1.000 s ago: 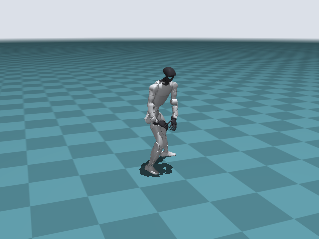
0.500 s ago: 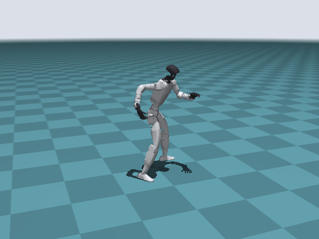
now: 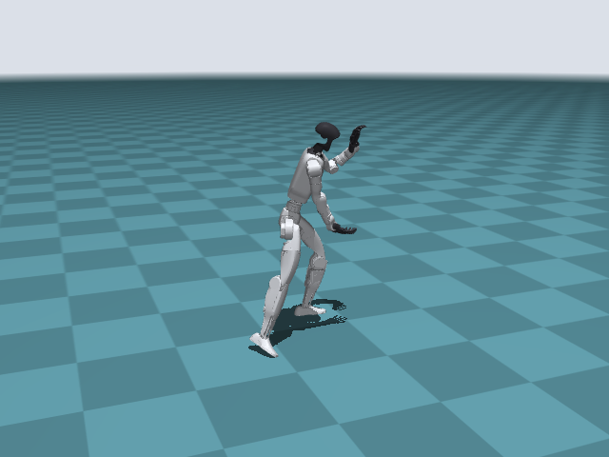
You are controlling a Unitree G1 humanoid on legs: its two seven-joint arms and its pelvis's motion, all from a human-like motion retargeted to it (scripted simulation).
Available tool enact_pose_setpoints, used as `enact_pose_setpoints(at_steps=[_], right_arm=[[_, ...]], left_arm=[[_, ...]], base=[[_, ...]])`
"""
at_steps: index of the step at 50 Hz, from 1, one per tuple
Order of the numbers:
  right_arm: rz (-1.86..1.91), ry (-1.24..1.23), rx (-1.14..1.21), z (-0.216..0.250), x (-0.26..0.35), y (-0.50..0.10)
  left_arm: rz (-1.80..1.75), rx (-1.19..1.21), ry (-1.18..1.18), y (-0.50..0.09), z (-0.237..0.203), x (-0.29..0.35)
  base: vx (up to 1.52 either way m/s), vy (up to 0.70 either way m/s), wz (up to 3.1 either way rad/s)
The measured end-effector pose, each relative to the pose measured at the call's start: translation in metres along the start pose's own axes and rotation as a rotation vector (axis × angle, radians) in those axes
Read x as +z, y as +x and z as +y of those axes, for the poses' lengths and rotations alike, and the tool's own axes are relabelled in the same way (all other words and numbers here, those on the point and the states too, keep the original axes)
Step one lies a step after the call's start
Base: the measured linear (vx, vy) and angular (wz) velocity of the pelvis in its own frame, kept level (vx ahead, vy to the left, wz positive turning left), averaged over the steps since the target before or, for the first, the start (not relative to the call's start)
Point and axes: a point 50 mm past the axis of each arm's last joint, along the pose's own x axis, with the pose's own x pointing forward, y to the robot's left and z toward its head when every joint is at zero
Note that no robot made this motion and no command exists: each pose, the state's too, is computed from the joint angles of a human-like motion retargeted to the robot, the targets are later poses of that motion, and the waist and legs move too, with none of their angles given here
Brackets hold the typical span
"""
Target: Kungfu
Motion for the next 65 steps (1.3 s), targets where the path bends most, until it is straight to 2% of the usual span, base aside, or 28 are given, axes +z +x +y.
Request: enact_pose_setpoints(at_steps=[5,11,15,18,20,22,25,27,29,31,35,40,45,50,55,58,61,65], right_arm=[[-0.121,-0.134,0.026,0.017,0.021,0.006],[-0.481,-0.390,0.310,0.089,0.124,0.001],[-0.811,-0.619,0.538,0.161,0.208,-0.047],[-1.112,-0.797,0.657,0.213,0.251,-0.107],[-1.332,-0.893,0.705,0.241,0.270,-0.155],[-1.565,-0.968,0.710,0.259,0.280,-0.208],[-1.913,-1.096,0.735,0.274,0.273,-0.293],[-2.085,-1.201,0.694,0.275,0.260,-0.340],[-2.248,-1.323,0.618,0.274,0.243,-0.378],[-2.400,-1.418,0.518,0.275,0.229,-0.402],[-2.613,-1.496,0.369,0.281,0.211,-0.412],[-2.554,-1.575,0.384,0.285,0.206,-0.397],[-2.584,-1.530,0.390,0.279,0.201,-0.397],[-2.589,-1.519,0.334,0.274,0.199,-0.392],[-2.534,-1.532,0.362,0.274,0.201,-0.384],[-2.513,-1.510,0.363,0.273,0.206,-0.380],[-2.469,-1.487,0.386,0.272,0.210,-0.377],[-2.413,-1.456,0.438,0.271,0.215,-0.377]], left_arm=[[0.223,-0.046,0.095,-0.053,0.019,-0.022],[0.786,-0.347,0.420,-0.205,0.090,-0.024],[1.422,-0.655,0.617,-0.333,0.167,0.043],[2.001,-0.715,0.613,-0.397,0.222,0.134],[2.311,-0.535,0.500,-0.411,0.243,0.194],[2.455,-0.112,0.380,-0.415,0.241,0.232],[2.302,0.700,0.225,-0.417,0.221,0.253],[2.128,1.130,0.154,-0.423,0.217,0.261],[2.045,1.394,0.000,-0.433,0.202,0.263],[2.027,1.472,-0.157,-0.439,0.183,0.257],[2.166,1.345,-0.235,-0.444,0.173,0.251],[2.309,1.219,-0.303,-0.446,0.166,0.254],[2.411,1.091,-0.439,-0.449,0.147,0.251],[2.596,0.681,-0.431,-0.449,0.157,0.259],[2.747,0.170,-0.275,-0.445,0.188,0.271],[2.800,-0.034,-0.185,-0.442,0.205,0.279],[2.855,-0.102,-0.124,-0.440,0.216,0.290],[2.892,0.006,-0.122,-0.437,0.220,0.304]], base=[[-0.04,-0.19,-0.21],[-0.11,-0.31,-0.55],[-0.11,-0.44,-0.83],[-0.21,-0.67,-0.57],[-0.28,-0.71,-0.18],[-0.28,-0.85,-0.30],[-0.20,-1.11,-0.15],[-0.06,-0.94,-0.07],[-0.25,-0.87,-0.25],[-0.42,-0.64,-0.55],[-0.28,-0.36,-0.25],[0.04,0.03,0.38],[-0.08,0.26,0.08],[0.00,0.27,-0.32],[-0.02,0.32,-0.71],[-0.06,0.40,-0.66],[-0.01,0.36,-0.54],[-0.04,0.16,-0.76]])
